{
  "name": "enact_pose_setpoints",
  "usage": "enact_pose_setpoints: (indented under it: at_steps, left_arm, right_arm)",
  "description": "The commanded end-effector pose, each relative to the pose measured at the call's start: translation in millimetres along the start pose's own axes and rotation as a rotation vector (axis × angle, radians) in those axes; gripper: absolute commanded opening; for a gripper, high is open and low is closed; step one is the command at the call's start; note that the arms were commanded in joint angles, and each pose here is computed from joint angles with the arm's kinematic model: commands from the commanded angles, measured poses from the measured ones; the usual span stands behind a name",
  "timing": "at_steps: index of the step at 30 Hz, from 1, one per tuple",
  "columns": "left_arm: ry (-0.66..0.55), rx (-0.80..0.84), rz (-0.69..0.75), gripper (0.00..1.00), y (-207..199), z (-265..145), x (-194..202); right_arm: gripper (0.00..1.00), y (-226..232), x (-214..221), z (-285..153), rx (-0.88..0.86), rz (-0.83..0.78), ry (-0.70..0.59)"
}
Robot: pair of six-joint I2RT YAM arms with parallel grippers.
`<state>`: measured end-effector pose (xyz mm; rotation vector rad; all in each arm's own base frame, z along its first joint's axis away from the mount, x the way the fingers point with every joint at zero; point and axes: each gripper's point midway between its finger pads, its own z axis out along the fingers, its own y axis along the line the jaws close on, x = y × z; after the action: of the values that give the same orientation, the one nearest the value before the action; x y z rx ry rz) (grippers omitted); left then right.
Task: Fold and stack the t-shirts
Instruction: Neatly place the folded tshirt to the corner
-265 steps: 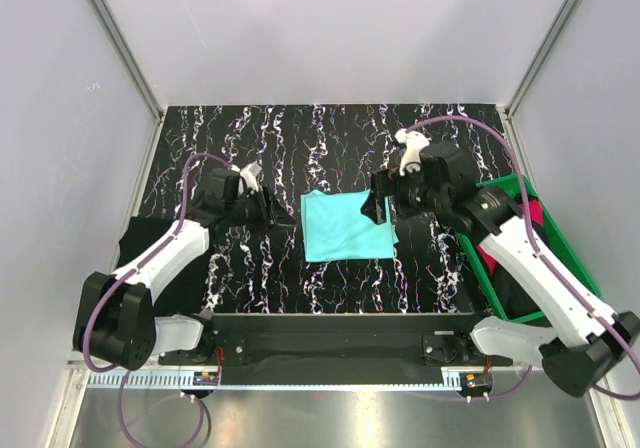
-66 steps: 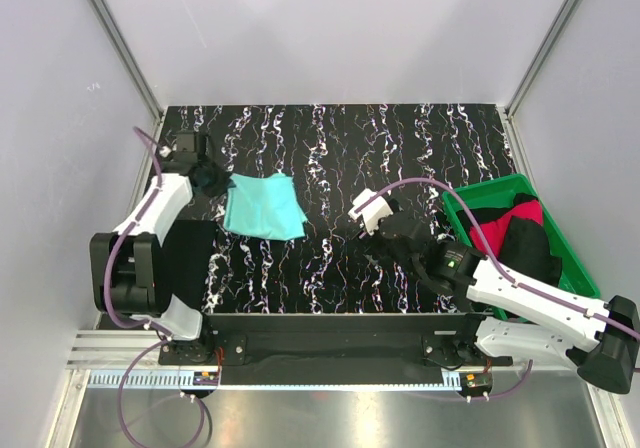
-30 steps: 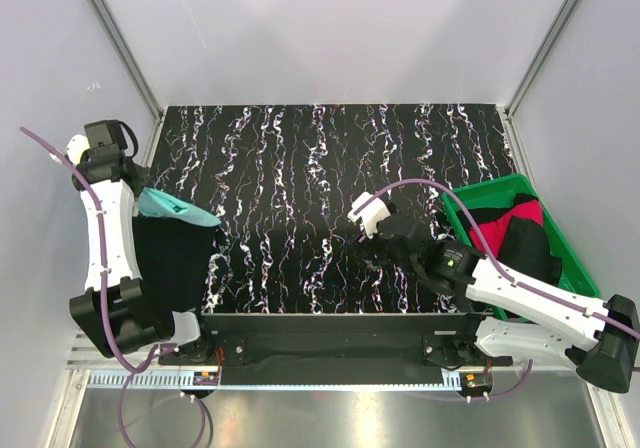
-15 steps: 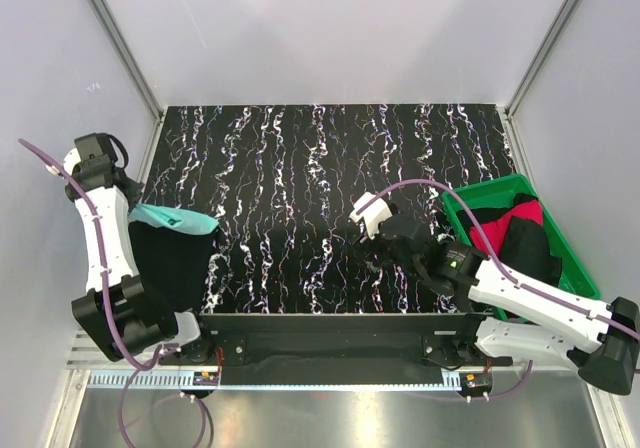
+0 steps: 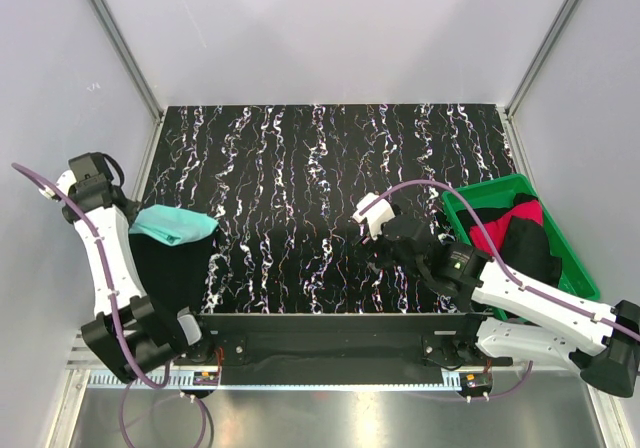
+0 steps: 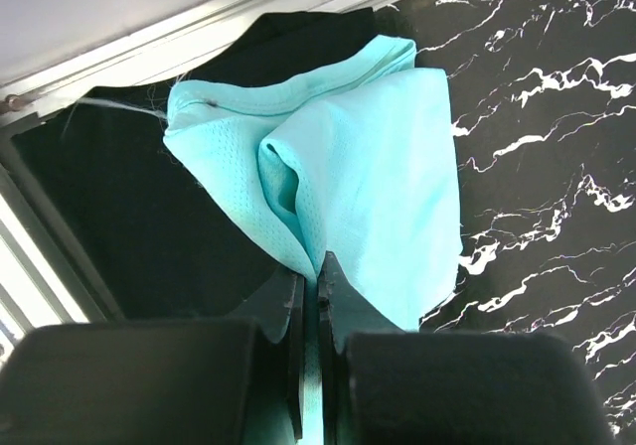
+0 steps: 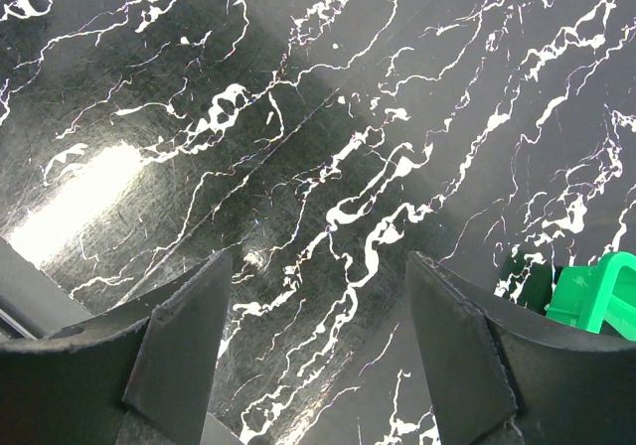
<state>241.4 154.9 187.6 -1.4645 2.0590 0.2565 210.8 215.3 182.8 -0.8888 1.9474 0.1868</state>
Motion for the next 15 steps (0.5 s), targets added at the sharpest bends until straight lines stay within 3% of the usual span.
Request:
enact_pose_setpoints:
  at_steps: [1, 15]
  left_arm:
    - [-0.069, -0.01, -0.024, 0.0, 9.0, -11.3, -11.1]
    - [-0.063, -0.104, -0.062, 0.0, 41.9, -4.6, 6.4]
  right_arm:
    - [0.78, 0.2, -11.4, -4.8, -0.015, 0.021, -0.038]
    - [0.78, -0.3, -5.7, -9.4, -0.02, 0.021, -0.038]
